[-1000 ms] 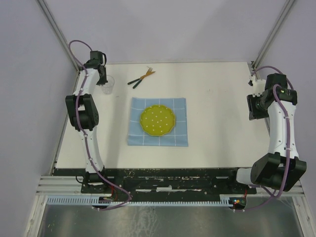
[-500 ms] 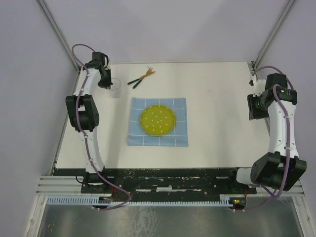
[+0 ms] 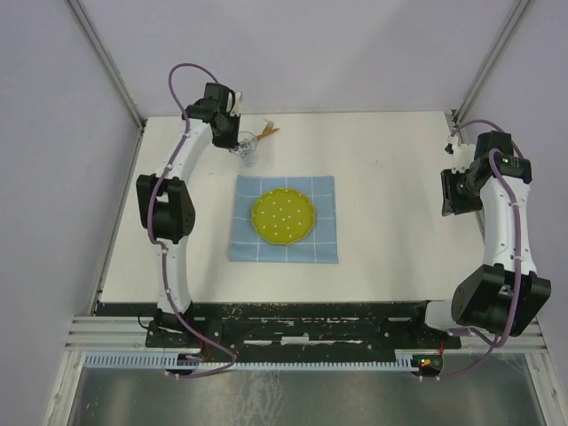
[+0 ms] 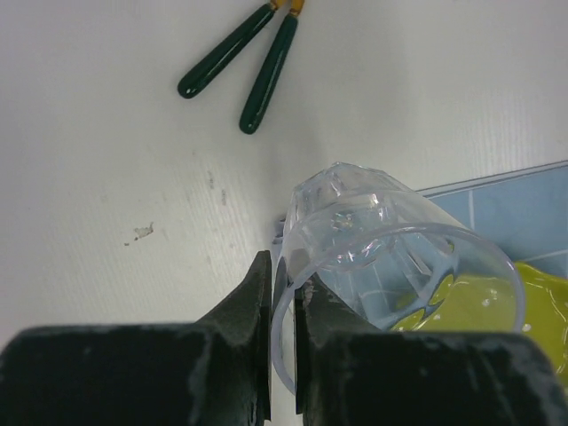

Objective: Set the dinner table for one person
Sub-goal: Pick up the cup at the center of the board.

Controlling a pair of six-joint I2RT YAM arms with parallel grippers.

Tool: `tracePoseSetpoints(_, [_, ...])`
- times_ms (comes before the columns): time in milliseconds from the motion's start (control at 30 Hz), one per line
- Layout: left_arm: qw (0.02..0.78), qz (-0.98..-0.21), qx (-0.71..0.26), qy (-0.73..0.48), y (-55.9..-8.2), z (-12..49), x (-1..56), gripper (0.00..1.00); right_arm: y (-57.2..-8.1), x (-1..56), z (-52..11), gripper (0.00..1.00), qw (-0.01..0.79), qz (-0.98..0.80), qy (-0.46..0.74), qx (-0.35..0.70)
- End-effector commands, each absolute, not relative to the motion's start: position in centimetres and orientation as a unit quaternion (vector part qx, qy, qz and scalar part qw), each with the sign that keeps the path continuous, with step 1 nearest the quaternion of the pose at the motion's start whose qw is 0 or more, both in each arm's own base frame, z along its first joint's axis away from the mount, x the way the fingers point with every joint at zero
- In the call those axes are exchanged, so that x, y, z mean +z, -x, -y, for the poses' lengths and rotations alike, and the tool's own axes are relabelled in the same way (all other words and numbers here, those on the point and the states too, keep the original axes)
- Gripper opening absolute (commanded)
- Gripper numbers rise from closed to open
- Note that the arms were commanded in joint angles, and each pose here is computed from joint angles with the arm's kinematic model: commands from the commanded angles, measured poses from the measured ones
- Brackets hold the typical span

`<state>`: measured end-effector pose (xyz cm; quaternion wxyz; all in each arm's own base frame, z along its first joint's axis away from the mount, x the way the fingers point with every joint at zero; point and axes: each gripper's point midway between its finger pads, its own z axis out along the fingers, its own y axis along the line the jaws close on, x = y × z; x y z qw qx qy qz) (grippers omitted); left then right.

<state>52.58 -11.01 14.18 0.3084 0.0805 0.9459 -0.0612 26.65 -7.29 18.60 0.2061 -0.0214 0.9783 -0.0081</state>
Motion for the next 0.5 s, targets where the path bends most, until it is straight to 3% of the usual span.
tracePoseSetpoints(0, [0.351, -0.924, -0.093, -0.121, -52.1, 16.5, 18.5, 0.03, -27.5, 19.8, 7.1, 0.41, 0.234, -0.972, 0.019, -0.002])
tracePoseSetpoints(467, [0.345, -0.899, -0.149, -0.225, -48.7, 28.2, 18.3, 0.03, -28.0, 19.8, 6.3, 0.41, 0.234, -0.972, 0.008, 0.023])
